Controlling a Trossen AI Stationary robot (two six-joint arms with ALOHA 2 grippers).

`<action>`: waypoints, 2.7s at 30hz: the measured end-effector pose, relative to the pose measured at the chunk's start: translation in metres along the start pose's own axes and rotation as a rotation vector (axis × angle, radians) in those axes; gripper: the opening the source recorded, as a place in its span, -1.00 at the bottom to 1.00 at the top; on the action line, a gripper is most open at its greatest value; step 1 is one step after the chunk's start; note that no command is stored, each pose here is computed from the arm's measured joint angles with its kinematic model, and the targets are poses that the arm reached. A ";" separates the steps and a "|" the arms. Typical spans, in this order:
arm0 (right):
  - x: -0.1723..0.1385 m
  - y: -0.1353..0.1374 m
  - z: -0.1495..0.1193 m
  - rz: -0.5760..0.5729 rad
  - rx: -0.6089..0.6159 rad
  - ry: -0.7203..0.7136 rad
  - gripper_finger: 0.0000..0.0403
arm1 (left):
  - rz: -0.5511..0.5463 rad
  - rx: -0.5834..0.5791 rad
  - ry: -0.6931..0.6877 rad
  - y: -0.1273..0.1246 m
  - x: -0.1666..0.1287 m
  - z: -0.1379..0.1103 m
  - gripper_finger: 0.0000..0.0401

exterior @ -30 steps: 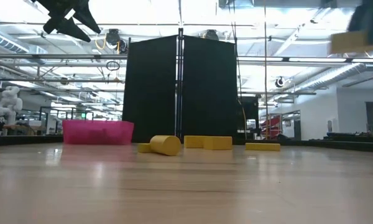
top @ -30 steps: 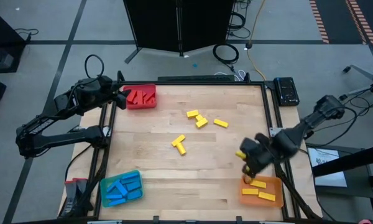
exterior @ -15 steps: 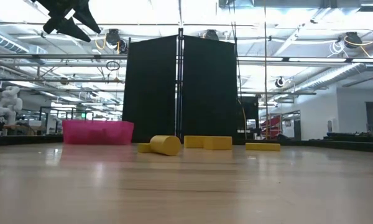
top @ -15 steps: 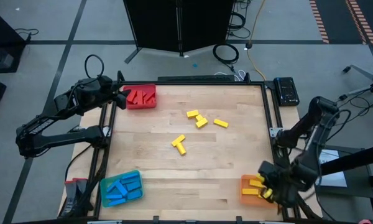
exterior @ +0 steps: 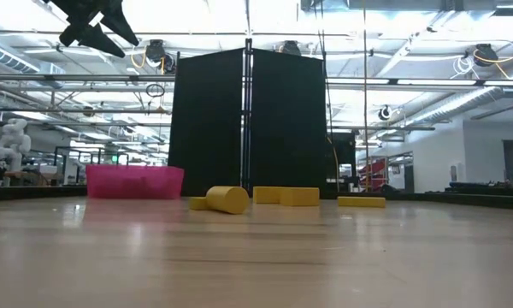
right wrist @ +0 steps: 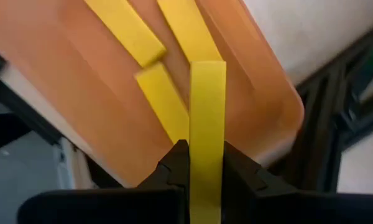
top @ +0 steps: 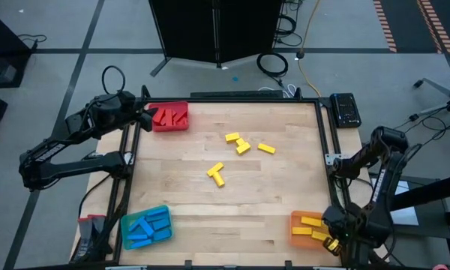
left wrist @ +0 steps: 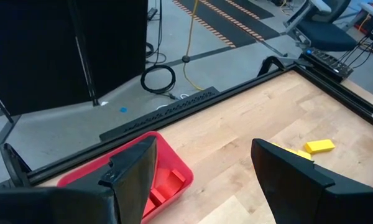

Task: Sort blocks
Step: Put the yellow block into the orange bin

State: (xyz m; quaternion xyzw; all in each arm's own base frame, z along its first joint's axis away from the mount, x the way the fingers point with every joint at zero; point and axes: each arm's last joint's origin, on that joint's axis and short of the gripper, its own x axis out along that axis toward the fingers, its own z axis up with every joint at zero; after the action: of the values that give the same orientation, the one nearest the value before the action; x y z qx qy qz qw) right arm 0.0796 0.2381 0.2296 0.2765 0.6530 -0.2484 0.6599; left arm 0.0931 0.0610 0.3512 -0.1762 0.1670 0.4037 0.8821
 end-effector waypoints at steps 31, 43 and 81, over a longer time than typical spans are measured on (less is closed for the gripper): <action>-0.039 0.006 0.079 0.300 0.101 -0.458 -0.61 | 0.006 0.000 -0.002 0.000 0.000 0.000 0.33; -0.077 -0.045 0.229 0.043 -0.049 -0.755 -0.43 | 0.006 0.003 -0.001 0.000 0.000 0.000 0.33; 0.079 -0.102 0.393 -0.168 -0.419 -0.098 0.44 | 0.022 0.025 -0.004 0.001 0.000 0.000 0.33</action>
State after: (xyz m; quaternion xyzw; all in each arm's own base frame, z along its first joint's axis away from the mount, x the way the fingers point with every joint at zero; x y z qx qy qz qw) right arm 0.2962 -0.1040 0.1444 0.0654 0.6782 -0.1745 0.7109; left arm 0.0926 0.0614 0.3510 -0.1626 0.1724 0.4115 0.8801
